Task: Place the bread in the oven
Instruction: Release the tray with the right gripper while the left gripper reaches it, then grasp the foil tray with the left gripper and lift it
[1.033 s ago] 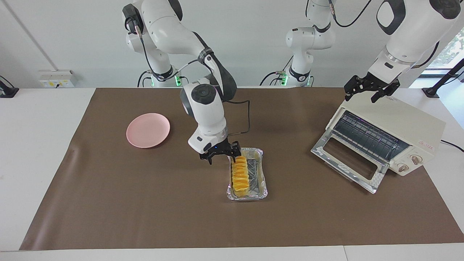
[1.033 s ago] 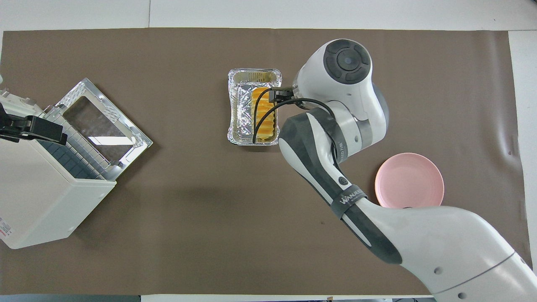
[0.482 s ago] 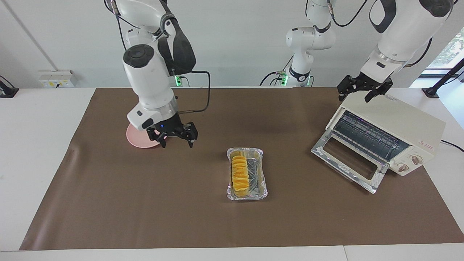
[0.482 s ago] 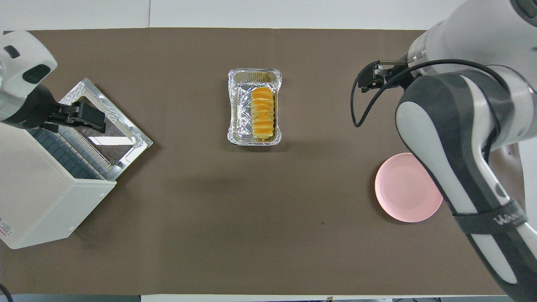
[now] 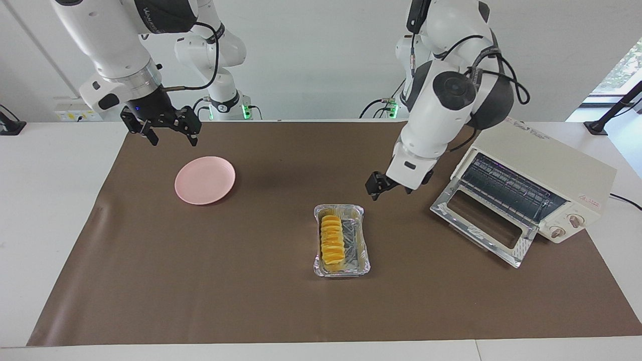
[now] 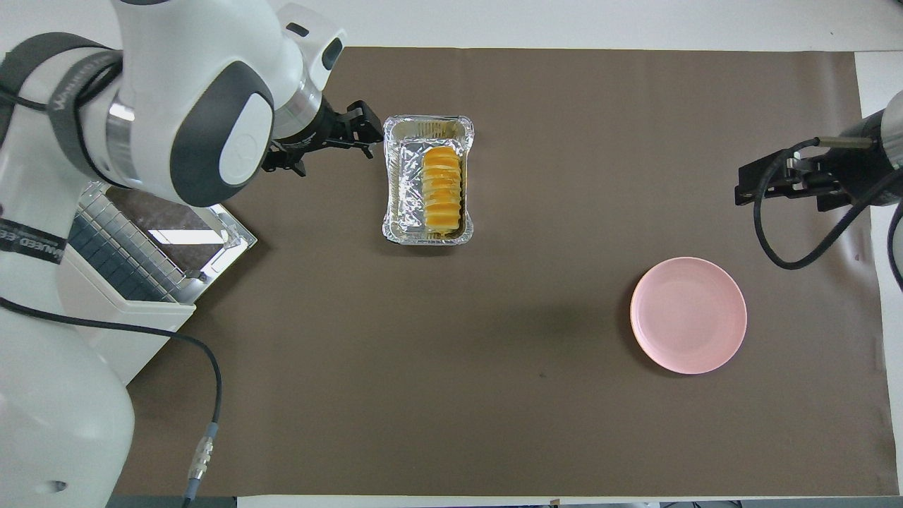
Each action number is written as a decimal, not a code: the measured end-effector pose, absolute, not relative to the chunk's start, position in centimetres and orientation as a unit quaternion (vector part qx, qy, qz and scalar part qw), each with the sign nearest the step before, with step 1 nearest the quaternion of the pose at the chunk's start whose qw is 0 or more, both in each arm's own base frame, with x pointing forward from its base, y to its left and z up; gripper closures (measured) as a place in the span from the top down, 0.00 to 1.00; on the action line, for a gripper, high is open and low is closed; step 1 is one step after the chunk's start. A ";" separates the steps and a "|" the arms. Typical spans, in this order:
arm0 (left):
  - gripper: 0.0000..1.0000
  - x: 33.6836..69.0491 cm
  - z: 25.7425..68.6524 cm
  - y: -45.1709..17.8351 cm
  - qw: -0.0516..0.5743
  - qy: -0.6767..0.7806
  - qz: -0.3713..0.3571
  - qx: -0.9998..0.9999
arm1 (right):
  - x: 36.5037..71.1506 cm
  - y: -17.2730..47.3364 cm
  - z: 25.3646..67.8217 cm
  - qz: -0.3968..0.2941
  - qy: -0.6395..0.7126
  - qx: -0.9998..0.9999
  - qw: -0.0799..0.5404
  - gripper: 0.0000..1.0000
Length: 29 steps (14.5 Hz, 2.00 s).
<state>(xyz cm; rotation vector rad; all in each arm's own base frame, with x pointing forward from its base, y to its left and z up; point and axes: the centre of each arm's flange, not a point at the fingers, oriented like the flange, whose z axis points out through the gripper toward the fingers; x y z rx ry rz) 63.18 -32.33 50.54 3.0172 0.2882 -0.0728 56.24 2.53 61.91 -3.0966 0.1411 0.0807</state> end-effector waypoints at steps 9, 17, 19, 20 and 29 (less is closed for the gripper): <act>1.00 60.0 36.6 -47.2 0.011 0.117 0.005 0.993 | 55.8 -1.3 60.2 0.043 0.067 -0.997 0.018 1.00; 1.00 60.0 33.8 -49.4 0.010 0.125 0.012 0.992 | 56.4 -2.3 60.5 0.014 0.034 -0.999 0.009 1.00; 1.00 60.1 33.9 -49.4 0.011 0.130 0.014 0.991 | 56.4 -2.3 60.5 0.014 0.021 -1.000 0.007 1.00; 1.00 60.1 34.0 -49.4 0.012 0.132 0.015 0.991 | 56.4 -2.3 60.5 0.014 0.016 -1.000 0.007 1.00; 0.73 60.1 33.7 -49.7 0.018 0.164 0.017 0.986 | 56.2 -2.3 60.3 0.023 0.003 -1.000 0.007 1.00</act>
